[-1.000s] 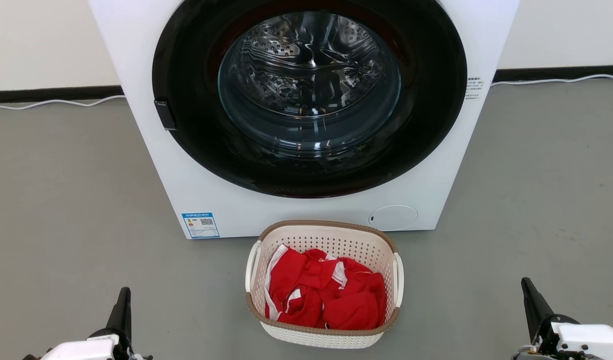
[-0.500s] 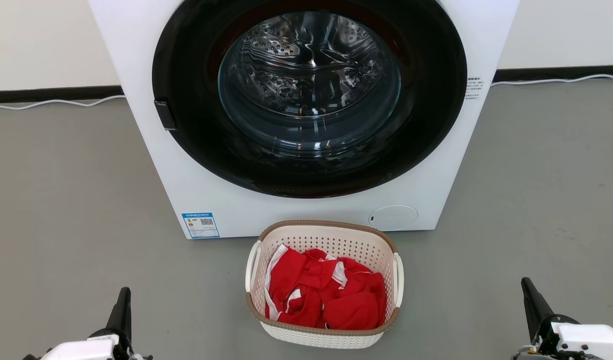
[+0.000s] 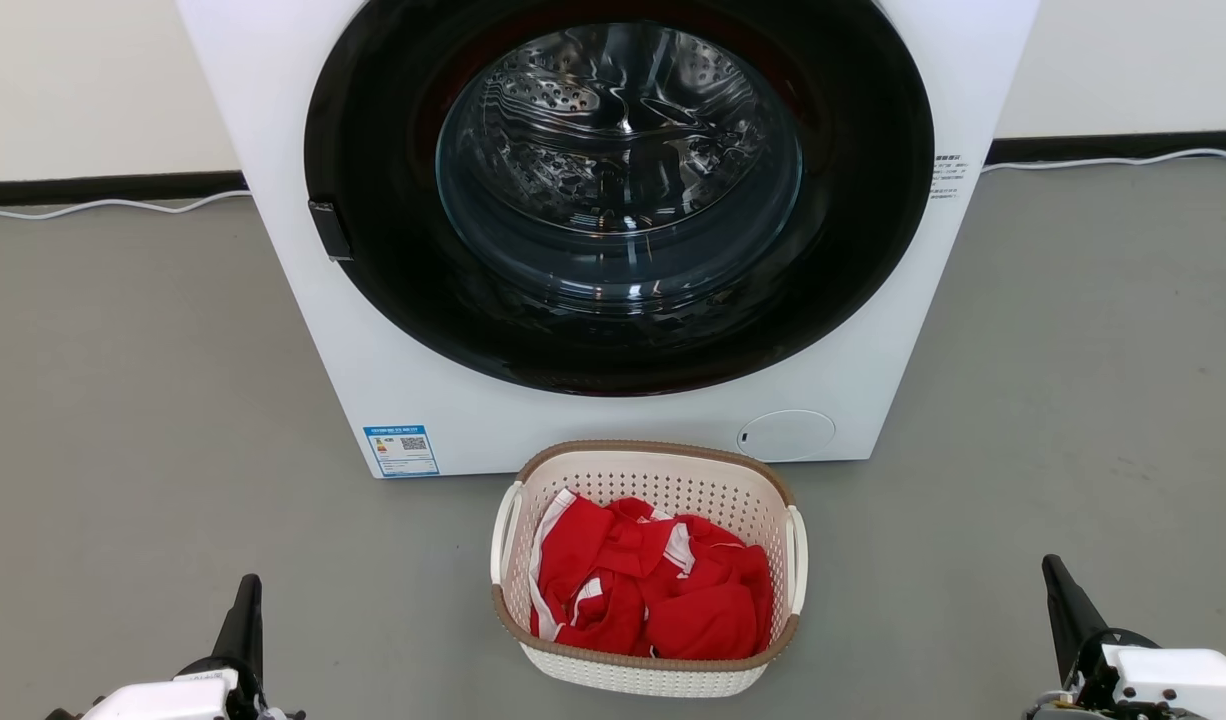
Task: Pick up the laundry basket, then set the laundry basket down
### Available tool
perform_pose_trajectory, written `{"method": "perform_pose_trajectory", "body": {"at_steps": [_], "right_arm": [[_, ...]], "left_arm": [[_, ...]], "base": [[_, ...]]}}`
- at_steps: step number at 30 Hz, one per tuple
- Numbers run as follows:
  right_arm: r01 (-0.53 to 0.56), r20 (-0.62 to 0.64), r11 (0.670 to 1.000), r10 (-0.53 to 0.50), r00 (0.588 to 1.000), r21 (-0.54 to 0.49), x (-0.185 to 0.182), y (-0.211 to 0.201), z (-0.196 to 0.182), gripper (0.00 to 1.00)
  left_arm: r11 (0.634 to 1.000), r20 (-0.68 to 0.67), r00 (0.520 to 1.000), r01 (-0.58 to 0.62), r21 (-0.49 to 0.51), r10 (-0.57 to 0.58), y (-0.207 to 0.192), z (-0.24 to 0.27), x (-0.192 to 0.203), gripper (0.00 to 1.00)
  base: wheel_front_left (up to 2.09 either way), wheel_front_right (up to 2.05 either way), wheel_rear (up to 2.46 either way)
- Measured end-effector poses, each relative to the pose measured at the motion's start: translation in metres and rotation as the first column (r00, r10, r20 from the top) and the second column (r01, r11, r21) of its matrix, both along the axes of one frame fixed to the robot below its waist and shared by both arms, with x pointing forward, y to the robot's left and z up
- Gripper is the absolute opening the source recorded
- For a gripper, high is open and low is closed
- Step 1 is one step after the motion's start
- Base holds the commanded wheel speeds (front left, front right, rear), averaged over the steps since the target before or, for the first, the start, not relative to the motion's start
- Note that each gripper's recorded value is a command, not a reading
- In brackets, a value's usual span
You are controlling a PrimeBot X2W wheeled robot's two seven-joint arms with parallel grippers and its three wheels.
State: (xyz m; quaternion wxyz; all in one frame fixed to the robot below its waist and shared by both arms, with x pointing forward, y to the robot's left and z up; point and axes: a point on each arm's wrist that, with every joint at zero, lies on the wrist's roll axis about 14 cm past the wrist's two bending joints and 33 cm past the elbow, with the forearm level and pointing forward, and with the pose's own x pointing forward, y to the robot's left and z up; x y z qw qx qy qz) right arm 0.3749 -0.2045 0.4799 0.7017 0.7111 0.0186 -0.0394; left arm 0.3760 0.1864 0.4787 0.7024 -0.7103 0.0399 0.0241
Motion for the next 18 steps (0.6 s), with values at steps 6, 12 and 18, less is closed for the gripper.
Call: {"method": "perform_pose_trajectory", "body": {"at_steps": [6, 12, 18], "right_arm": [[0.000, 0.000, 1.000, 0.000, 1.000, 0.000, 0.0000, 0.0000, 0.0000, 0.00], [0.000, 0.000, 1.000, 0.000, 1.000, 0.000, 0.0000, 0.0000, 0.0000, 0.00], [0.000, 0.000, 1.000, 0.000, 1.000, 0.000, 0.0000, 0.0000, 0.0000, 0.00]], "left_arm": [[1.000, 0.001, 1.000, 0.000, 0.000, 0.000, 0.0000, 0.0001, 0.0000, 0.00], [1.000, 0.001, 1.000, 0.000, 0.000, 0.000, 0.0000, 0.0001, 0.0000, 0.00], [1.000, 0.001, 1.000, 0.000, 0.000, 0.000, 0.0000, 0.0001, 0.0000, 0.00]], "base": [[0.00, 0.00, 0.00], [0.00, 0.00, 0.00], [0.00, 0.00, 0.00]]}}
